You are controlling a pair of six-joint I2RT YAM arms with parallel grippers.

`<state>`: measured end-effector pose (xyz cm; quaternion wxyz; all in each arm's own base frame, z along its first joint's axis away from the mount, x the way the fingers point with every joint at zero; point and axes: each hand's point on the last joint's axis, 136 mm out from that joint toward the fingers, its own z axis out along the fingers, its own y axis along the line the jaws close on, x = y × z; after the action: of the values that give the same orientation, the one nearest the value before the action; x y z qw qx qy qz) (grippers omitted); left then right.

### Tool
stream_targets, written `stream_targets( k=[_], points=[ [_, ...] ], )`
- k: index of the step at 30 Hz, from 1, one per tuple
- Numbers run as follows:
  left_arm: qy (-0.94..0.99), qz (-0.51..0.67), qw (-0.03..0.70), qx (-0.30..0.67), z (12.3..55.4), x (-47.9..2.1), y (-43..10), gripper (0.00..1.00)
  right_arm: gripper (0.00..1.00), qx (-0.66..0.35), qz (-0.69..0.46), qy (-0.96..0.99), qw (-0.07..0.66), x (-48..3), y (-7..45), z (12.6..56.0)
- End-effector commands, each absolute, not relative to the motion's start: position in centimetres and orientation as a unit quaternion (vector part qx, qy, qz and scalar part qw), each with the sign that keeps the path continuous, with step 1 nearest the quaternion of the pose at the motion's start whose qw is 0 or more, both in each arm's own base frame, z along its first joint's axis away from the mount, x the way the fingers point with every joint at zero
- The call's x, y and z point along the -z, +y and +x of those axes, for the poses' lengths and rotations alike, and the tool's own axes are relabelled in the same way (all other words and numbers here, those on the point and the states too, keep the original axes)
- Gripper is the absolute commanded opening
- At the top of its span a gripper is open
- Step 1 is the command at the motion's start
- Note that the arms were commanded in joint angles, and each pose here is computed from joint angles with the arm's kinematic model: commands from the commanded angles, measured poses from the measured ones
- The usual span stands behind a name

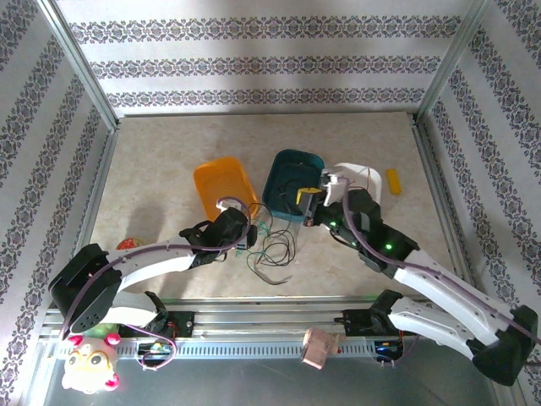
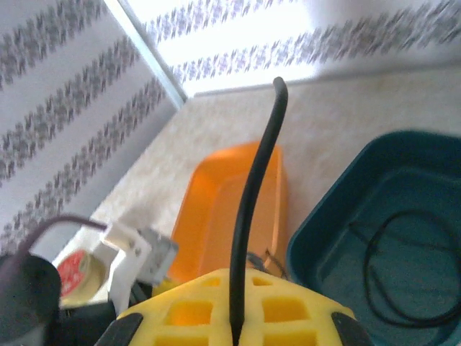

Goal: Untangle the cables

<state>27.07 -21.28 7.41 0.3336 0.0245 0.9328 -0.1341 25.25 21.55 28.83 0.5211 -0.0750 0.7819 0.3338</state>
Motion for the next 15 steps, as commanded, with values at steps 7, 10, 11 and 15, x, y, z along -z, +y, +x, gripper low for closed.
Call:
stream_targets(
  k=[7,10,11,15],
  points=[
    [0.937,0.039,0.326,0.122,27.0,-7.2,-21.5,0.64,0.00,-0.327,-0.012,0.684,0.652,-38.7,15.8,25.1],
    [0.938,0.039,0.323,0.121,27.0,-7.1,-21.5,0.64,0.00,-0.325,-0.010,0.675,0.662,-39.7,15.4,25.3],
    [0.938,0.040,0.324,0.121,27.0,-7.1,-21.6,0.64,0.00,-0.322,-0.010,0.675,0.664,-39.8,15.3,25.5],
    [0.937,0.042,0.324,0.122,27.1,-7.2,-21.7,0.64,0.00,-0.310,-0.012,0.684,0.660,-39.4,15.4,27.2]
  ],
)
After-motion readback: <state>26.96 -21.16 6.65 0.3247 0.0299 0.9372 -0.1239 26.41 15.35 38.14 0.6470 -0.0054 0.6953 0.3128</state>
